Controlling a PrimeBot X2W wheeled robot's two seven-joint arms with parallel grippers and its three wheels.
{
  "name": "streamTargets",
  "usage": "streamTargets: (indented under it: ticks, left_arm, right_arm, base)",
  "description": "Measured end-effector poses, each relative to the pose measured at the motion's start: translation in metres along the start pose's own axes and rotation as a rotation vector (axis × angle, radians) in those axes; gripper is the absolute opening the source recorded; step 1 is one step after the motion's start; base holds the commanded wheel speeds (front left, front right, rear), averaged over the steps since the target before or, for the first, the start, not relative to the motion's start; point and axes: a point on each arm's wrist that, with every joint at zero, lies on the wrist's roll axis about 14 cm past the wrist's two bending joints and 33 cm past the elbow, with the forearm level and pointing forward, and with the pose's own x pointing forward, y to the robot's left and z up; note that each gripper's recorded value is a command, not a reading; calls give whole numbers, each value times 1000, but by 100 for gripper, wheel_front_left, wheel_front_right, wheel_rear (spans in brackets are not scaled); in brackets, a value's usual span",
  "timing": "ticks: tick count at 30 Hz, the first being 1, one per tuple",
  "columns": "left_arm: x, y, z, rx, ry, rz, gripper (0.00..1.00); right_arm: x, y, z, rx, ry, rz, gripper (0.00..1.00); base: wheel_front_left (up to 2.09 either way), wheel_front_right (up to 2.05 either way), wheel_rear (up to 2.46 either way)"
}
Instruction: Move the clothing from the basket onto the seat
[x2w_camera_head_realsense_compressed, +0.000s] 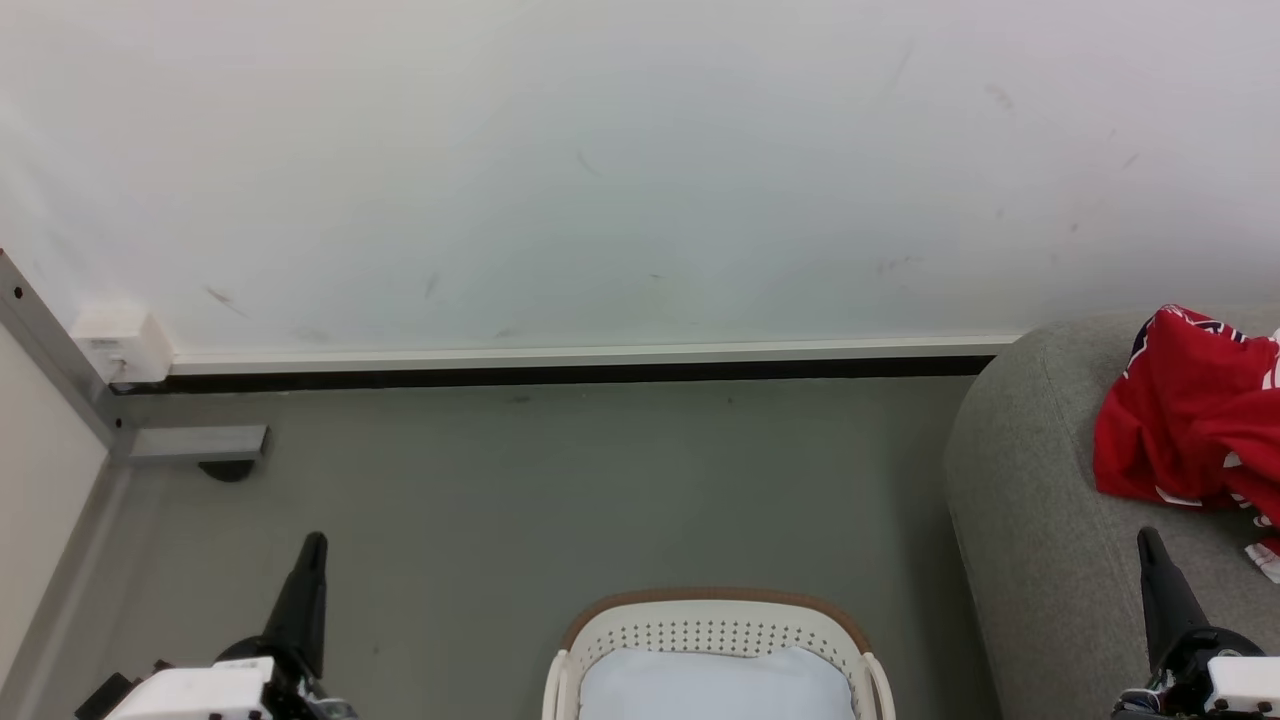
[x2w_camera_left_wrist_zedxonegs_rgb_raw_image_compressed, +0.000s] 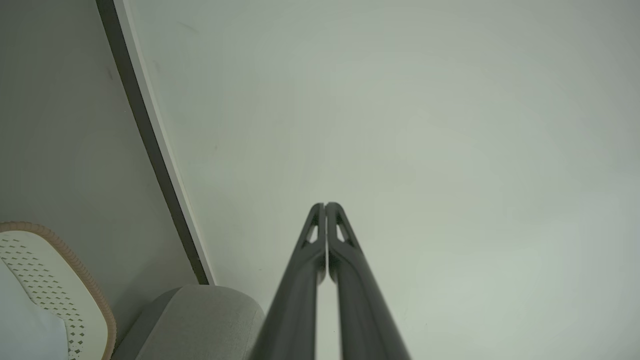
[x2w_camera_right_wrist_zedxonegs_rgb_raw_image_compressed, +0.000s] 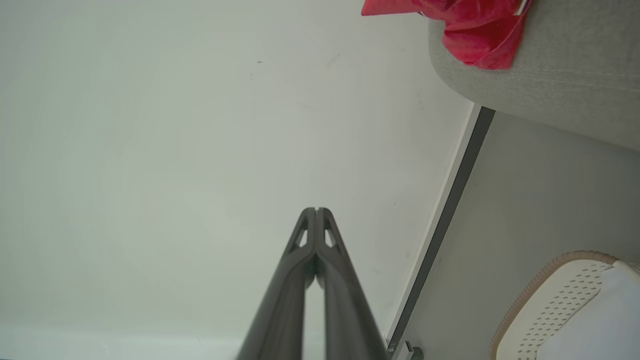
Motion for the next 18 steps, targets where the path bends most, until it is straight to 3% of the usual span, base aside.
streamTargets:
  ticks: [18]
  left_arm:
    - [0,0,0,0,0,0,0]
  right_arm:
    - [0,0,0,1,2,0,0]
  base:
    - [0,0,0]
